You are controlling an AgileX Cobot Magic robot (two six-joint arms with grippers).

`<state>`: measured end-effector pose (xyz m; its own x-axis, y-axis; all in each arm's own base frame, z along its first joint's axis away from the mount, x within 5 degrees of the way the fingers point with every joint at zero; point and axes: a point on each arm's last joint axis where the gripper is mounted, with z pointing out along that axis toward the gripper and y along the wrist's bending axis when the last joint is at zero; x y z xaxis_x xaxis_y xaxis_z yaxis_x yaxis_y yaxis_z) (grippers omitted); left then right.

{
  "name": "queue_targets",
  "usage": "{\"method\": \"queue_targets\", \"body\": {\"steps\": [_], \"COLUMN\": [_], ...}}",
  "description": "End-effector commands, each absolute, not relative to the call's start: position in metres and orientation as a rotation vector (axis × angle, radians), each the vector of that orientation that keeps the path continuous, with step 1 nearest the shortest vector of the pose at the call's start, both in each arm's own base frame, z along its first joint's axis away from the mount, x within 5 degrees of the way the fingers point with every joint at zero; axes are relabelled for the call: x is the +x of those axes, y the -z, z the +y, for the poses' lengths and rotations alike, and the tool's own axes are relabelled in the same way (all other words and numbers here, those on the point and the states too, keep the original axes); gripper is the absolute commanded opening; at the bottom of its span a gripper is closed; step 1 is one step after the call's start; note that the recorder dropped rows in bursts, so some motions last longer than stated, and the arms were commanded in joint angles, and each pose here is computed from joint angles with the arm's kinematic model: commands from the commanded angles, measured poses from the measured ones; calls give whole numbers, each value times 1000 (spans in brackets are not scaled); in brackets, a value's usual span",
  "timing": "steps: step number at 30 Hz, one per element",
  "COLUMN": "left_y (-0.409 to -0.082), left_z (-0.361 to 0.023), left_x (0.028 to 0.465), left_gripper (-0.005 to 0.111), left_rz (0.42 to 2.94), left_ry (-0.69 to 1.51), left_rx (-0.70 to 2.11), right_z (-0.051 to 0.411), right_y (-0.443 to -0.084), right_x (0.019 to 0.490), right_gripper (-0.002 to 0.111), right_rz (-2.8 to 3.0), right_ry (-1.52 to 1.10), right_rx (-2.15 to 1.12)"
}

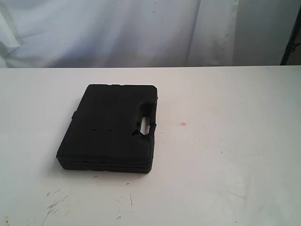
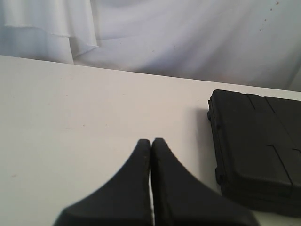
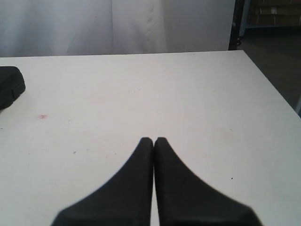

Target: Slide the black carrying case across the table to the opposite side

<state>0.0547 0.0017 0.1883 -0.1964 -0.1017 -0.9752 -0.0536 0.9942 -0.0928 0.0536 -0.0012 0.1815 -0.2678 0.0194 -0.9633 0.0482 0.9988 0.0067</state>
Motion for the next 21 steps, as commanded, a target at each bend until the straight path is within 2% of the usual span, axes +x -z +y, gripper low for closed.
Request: {"method": "queue_targets", "body": {"steps": [1, 7, 21], "left_y": [-187, -187, -187], "left_z": [2, 2, 2], "left_x": [55, 55, 55], "left_gripper": [0, 0, 0], "left_rz": [1764, 1765, 1765], "left_ry": [40, 38, 36], "left_rx": [-115, -113, -111], "right_z": [-2, -5, -5], "right_y": [-190, -208, -213], "right_x": [55, 56, 56], "right_gripper": [0, 0, 0], "right_rz": [1739, 1537, 1487], "right_ry": [33, 48, 53], "right_rx": [68, 85, 87]}}
